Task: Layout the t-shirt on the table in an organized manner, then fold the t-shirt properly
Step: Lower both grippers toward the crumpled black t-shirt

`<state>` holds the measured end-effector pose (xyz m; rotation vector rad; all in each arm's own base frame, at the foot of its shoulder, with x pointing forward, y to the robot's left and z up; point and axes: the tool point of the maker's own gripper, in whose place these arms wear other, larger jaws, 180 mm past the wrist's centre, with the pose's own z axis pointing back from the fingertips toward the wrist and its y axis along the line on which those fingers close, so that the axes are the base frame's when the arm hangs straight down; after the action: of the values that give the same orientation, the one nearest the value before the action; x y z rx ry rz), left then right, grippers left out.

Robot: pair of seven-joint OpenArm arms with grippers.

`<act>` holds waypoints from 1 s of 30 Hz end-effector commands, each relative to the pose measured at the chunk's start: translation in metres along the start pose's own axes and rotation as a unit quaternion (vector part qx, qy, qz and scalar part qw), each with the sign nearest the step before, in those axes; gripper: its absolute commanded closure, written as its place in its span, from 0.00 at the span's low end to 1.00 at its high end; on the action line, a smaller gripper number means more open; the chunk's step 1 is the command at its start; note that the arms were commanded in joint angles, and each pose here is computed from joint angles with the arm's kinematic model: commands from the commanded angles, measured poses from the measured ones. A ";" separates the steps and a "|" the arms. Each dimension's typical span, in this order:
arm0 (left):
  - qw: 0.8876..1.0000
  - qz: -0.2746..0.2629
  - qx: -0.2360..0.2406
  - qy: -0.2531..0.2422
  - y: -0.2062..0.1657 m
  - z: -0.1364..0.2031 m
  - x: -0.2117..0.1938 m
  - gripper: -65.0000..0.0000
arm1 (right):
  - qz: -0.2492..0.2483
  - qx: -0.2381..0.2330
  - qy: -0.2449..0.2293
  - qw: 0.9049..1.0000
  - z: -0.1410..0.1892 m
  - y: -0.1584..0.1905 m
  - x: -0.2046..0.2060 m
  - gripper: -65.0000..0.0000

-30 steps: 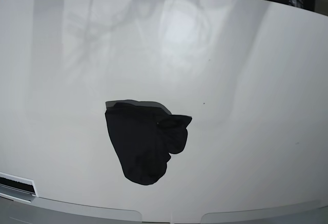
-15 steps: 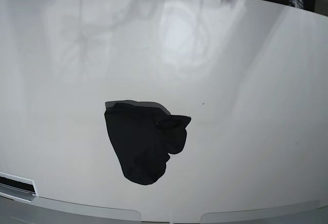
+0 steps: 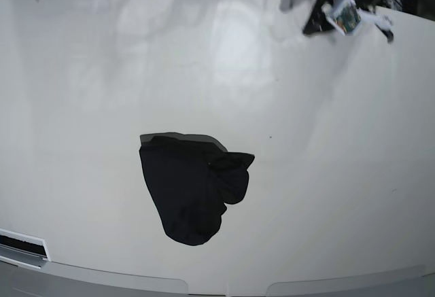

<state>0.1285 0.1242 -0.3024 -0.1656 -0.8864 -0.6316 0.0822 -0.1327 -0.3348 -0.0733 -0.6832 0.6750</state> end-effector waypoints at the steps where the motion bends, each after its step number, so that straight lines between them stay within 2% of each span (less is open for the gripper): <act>1: 0.999 -0.010 0.003 -0.032 0.005 -0.001 0.017 1.00 | 0.003 -0.016 -0.032 0.999 -0.001 -0.010 0.016 1.00; 5: 0.997 -0.012 0.017 -0.074 0.020 -0.010 0.042 1.00 | 0.017 -0.032 -0.118 0.992 -0.015 -0.032 0.064 1.00; 7: 0.995 -0.017 0.027 -0.092 0.030 -0.016 0.053 1.00 | 0.010 -0.036 -0.167 0.985 -0.019 -0.043 0.092 1.00; 10: 0.992 -0.027 0.048 -0.115 0.050 -0.027 0.063 1.00 | 0.006 -0.057 -0.256 0.965 -0.014 -0.063 0.137 1.00; 12: 0.992 -0.022 0.046 -0.118 0.059 -0.036 0.062 1.00 | 0.011 -0.068 -0.295 0.953 -0.014 -0.074 0.157 1.00; 17: 0.994 0.000 0.025 -0.109 0.081 -0.070 0.045 1.00 | -0.015 -0.041 -0.325 0.945 -0.052 -0.098 0.180 1.00; 23: 0.997 0.004 0.011 -0.080 0.108 -0.134 0.026 1.00 | -0.060 -0.023 -0.313 0.948 -0.123 -0.124 0.198 1.00; 27: 0.997 -0.008 -0.001 -0.073 0.115 -0.175 0.036 1.00 | -0.084 0.005 -0.286 0.954 -0.172 -0.122 0.209 0.66; 30: 0.997 -0.032 0.001 -0.066 0.121 -0.200 0.048 1.00 | -0.082 0.030 -0.256 0.963 -0.207 -0.113 0.214 0.48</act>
<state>0.3432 0.1205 -0.3950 -0.1859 -0.9647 -0.6916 0.3809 -0.0623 -0.3666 0.2199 -1.0819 0.5621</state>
